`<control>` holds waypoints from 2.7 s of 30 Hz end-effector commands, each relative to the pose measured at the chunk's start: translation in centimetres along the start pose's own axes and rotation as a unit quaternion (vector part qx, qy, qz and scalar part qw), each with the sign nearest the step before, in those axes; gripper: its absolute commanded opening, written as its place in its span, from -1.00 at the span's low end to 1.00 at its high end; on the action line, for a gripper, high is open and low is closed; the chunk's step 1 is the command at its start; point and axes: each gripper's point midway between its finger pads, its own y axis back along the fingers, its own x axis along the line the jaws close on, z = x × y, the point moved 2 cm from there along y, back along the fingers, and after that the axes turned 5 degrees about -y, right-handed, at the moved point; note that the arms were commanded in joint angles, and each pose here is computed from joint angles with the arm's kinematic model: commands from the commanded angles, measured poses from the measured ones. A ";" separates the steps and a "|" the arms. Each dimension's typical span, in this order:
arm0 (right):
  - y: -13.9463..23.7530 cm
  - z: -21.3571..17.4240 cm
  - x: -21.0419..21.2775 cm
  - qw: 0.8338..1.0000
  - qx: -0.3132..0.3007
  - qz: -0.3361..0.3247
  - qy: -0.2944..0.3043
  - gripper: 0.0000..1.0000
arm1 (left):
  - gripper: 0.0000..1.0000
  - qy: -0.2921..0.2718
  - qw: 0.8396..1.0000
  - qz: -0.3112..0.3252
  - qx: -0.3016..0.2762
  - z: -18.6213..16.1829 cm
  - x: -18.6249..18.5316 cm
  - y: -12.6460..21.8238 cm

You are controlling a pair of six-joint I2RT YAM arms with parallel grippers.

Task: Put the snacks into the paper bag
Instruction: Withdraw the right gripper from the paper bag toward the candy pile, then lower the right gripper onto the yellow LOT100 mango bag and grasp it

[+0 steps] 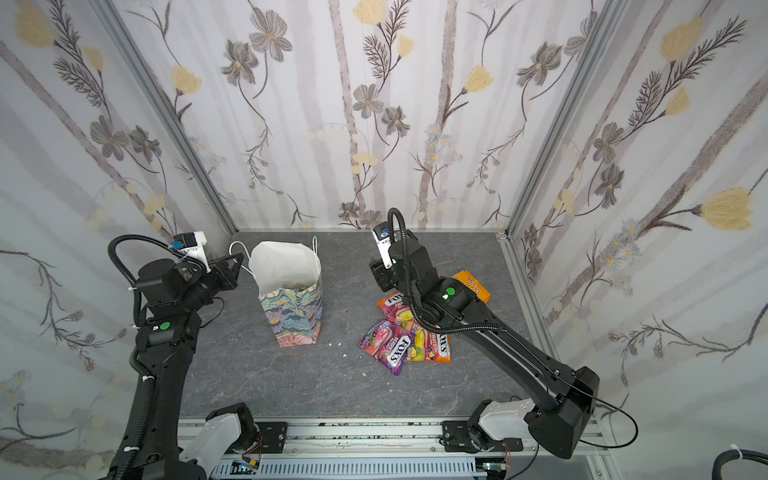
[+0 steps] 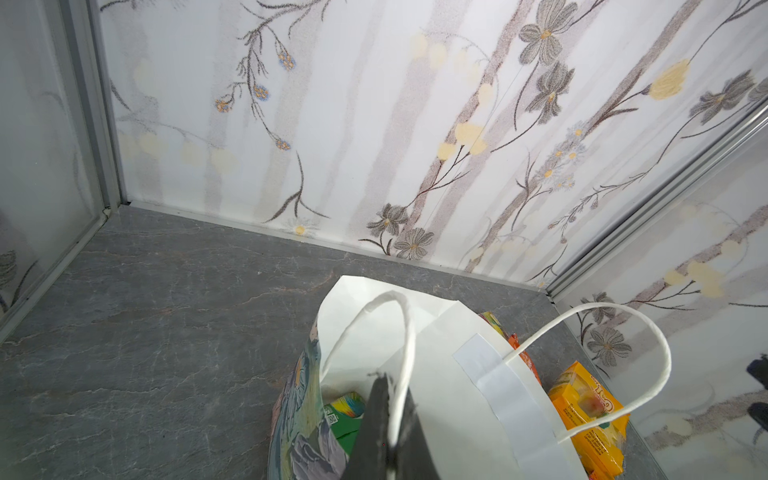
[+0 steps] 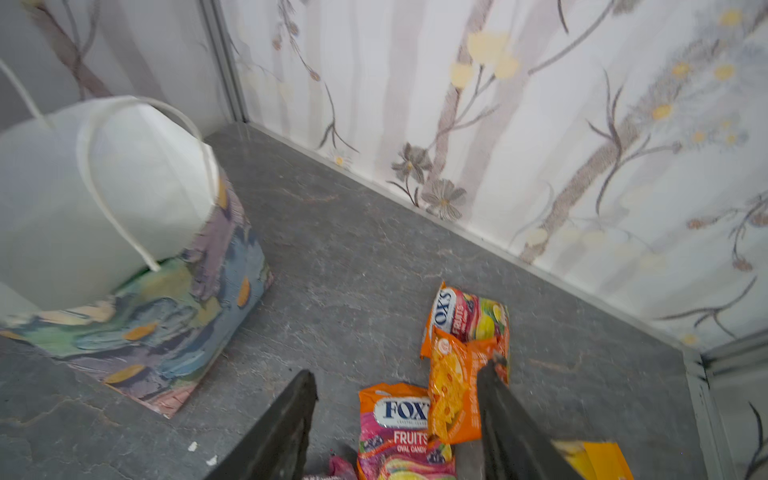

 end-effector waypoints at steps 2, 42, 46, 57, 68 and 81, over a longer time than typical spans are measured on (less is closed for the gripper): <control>-1.2 -5.2 0.0 0.994 0.068 0.063 -0.051 0.33 | -1.00 -0.007 1.000 -0.001 -0.013 0.6 -0.1 0.0; -7.7 -18.4 -7.9 0.961 0.241 -0.121 -0.053 0.35 | -1.00 0.005 1.000 -0.011 -0.006 0.2 0.0 -0.5; -7.8 -19.2 -10.8 0.950 0.250 -0.175 -0.063 0.33 | -1.00 0.001 1.000 -0.012 -0.010 0.4 -0.2 -0.2; -9.0 -20.5 -14.7 0.926 0.281 -0.248 -0.045 0.29 | -1.00 -0.002 1.000 -0.008 -0.010 0.4 -0.2 -0.1; -9.6 -22.3 -15.9 0.913 0.306 -0.267 -0.026 0.13 | -1.00 -0.001 1.000 -0.006 -0.007 0.3 0.0 -0.2; -10.5 -24.3 -16.5 0.899 0.332 -0.284 -0.014 -0.09 | -1.00 0.000 1.000 -0.004 -0.006 0.3 0.1 -0.2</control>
